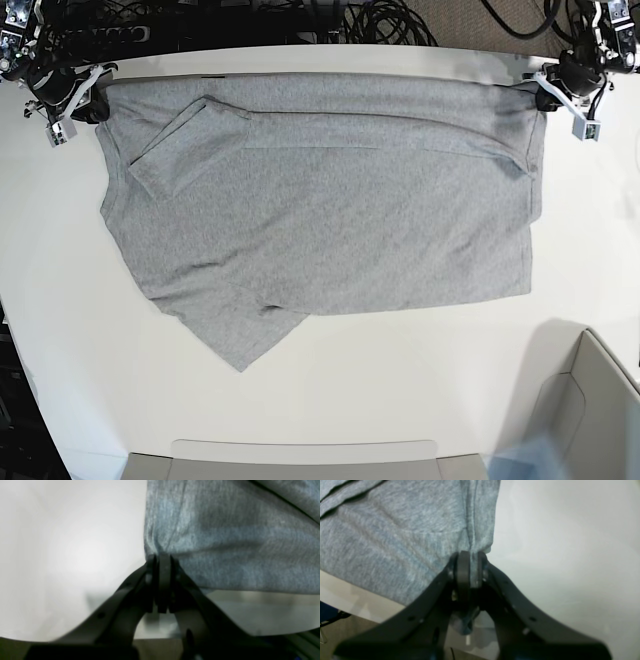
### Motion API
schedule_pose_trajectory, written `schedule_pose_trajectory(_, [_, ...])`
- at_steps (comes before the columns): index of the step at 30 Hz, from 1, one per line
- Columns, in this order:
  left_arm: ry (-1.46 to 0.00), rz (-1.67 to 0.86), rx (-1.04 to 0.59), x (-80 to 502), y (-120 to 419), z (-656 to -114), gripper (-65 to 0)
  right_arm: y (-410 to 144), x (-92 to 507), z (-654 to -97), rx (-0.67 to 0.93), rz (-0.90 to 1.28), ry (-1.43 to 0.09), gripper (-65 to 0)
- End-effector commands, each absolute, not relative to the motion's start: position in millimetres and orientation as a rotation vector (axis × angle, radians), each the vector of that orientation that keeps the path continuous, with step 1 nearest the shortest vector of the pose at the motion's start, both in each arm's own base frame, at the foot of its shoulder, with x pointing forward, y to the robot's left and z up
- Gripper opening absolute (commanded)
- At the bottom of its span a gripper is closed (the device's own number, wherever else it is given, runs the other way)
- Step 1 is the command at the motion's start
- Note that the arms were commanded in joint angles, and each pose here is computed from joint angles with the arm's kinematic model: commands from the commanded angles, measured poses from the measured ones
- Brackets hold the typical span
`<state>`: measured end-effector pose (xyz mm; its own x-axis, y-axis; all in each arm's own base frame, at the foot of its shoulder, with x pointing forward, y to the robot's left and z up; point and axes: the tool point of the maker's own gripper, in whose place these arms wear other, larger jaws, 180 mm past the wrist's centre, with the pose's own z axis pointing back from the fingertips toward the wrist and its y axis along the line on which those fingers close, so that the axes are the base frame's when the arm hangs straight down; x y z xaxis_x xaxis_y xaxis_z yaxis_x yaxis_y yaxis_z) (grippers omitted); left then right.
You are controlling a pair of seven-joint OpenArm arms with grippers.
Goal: Fold the T-shirt properly
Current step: 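Release the fold and pull both grippers back to the collar edge, then move the right gripper to the hem corner and grasp it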
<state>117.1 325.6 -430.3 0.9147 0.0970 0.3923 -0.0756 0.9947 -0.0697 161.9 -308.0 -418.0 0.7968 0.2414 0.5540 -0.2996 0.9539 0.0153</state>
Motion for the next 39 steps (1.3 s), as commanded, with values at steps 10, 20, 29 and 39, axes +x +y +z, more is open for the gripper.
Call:
schedule_pose_trajectory(10, [-0.404, 0.104, 0.032, 114.1, 351.9, -411.4, -57.8, -305.7, 146.4, -423.2, 0.048, 0.35, -0.477, -58.3])
schedule_pose_trajectory(20, [-0.504, 0.092, 0.131, 122.5, 375.3, -365.5, -51.1, -323.0, 169.3, -384.4, -0.045, 0.302, -0.608, -50.2])
schedule_pose_trajectory(29, [-0.623, 0.046, 0.201, 146.1, 380.7, -321.9, -51.1, -330.6, 195.1, -329.5, -0.175, 0.334, -0.718, -50.2])
schedule_pose_trajectory(39, [-0.652, 0.061, 0.163, 186.0, 368.7, -314.0, -51.1, -301.8, 326.4, -292.3, -0.15, 0.425, -0.911, -50.2])
